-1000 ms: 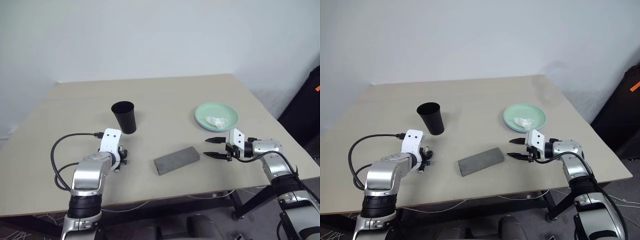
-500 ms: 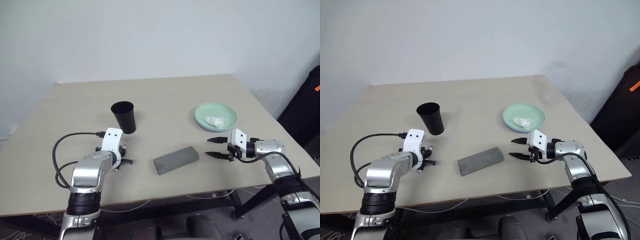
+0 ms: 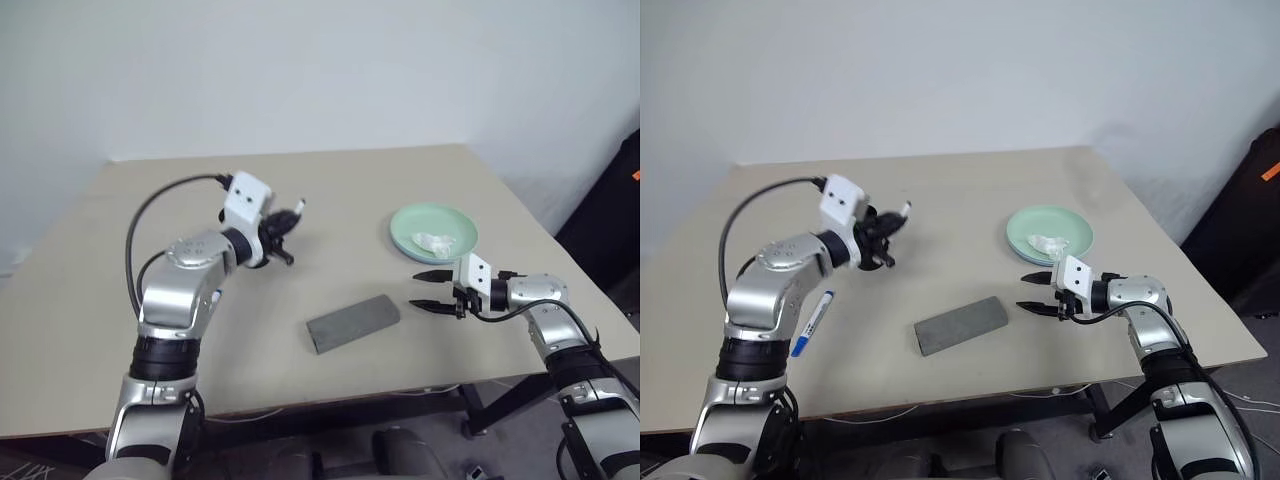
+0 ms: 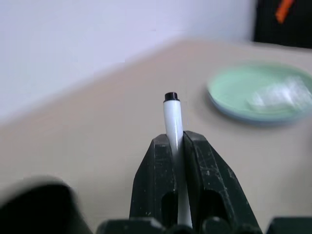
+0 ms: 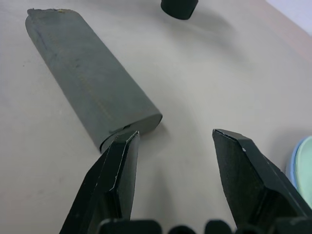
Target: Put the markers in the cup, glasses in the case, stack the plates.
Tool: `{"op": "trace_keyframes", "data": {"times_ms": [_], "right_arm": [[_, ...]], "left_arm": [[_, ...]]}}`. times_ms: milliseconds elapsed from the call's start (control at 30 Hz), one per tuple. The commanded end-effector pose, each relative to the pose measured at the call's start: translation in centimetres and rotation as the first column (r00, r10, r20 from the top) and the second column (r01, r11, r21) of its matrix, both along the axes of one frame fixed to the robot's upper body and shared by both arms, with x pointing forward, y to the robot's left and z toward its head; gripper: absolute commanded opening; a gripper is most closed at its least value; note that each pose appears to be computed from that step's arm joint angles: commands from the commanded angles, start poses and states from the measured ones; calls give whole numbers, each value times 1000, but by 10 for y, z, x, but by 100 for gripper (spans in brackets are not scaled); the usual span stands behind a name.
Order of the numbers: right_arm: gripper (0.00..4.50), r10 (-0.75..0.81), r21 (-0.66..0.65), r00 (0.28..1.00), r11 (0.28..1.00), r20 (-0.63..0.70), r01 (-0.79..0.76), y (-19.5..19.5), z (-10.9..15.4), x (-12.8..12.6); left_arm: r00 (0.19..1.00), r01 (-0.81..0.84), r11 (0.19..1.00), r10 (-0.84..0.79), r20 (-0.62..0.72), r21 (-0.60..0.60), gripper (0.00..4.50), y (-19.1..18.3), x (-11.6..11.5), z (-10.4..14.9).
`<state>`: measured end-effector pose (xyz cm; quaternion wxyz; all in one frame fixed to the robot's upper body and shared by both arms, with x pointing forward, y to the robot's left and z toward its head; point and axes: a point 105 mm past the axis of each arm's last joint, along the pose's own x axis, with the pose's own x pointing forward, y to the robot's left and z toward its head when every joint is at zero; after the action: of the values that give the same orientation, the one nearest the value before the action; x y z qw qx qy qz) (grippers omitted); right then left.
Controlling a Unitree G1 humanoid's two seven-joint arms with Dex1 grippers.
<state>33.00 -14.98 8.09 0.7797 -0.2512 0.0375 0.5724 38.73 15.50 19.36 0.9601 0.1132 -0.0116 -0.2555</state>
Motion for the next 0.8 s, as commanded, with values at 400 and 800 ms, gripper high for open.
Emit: {"op": "trace_keyframes", "data": {"times_ms": [400, 800], "right_arm": [[261, -15, 14, 997, 1000, 71, 14, -3, 16, 4], [261, -28, 11, 997, 1000, 66, 28, -7, 14, 1]], "left_arm": [[876, -269, 948, 315, 366, -171, 4, 44, 39, 22], [864, -291, 946, 325, 384, -145, 114, 44, 48, 9]]}}
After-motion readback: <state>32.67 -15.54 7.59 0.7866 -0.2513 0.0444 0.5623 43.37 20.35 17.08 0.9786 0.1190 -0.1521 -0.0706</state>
